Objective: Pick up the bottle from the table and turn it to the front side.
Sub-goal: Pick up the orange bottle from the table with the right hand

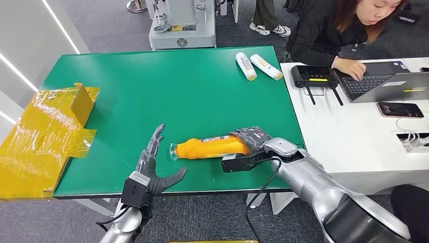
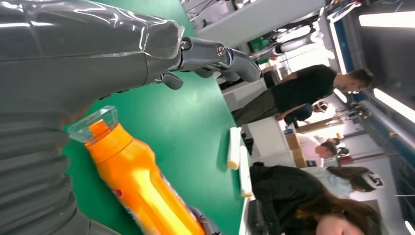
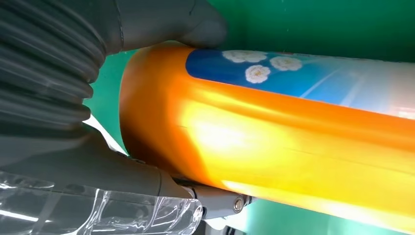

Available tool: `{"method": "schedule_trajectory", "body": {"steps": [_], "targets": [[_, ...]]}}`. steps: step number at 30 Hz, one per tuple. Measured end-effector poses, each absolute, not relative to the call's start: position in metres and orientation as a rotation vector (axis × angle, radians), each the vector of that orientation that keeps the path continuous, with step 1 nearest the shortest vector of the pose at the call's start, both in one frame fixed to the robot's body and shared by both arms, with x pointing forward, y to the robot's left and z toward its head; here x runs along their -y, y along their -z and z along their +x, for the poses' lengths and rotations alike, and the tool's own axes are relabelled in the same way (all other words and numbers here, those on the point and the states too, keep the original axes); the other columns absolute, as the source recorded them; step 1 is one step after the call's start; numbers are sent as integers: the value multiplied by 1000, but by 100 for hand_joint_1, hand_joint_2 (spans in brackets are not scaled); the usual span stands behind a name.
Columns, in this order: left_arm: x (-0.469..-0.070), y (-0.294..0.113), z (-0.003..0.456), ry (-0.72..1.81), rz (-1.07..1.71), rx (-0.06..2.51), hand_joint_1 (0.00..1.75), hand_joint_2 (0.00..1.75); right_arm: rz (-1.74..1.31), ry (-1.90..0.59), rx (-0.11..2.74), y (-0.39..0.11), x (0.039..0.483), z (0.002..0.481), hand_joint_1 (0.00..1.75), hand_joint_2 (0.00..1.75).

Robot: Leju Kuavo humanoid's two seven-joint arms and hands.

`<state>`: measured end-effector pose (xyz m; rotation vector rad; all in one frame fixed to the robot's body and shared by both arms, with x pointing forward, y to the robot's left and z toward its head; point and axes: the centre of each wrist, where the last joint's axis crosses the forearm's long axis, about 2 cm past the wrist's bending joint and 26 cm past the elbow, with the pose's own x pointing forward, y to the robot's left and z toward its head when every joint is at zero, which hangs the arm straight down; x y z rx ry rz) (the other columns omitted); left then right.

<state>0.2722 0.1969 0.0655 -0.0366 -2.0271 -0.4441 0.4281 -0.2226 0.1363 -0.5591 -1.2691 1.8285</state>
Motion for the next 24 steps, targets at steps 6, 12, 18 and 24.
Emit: {"method": "schedule_trajectory", "body": {"steps": [6, 12, 18, 24], "targets": [[-200, -63, 271, 447, -32, 2020, 0, 175, -579, -1802, 1329, -130, 227, 423, 175, 175], [-201, -57, 259, 432, -15, 1994, 0, 175, -572, -1655, 1538, -107, 222, 397, 175, 175], [-201, -56, 254, 423, -2, 1986, 0, 175, -473, -1526, 1652, -98, 217, 381, 175, 175], [-201, -61, 252, 432, 47, 1999, 0, 175, -358, -1334, 1730, -78, 206, 339, 175, 175]]}}
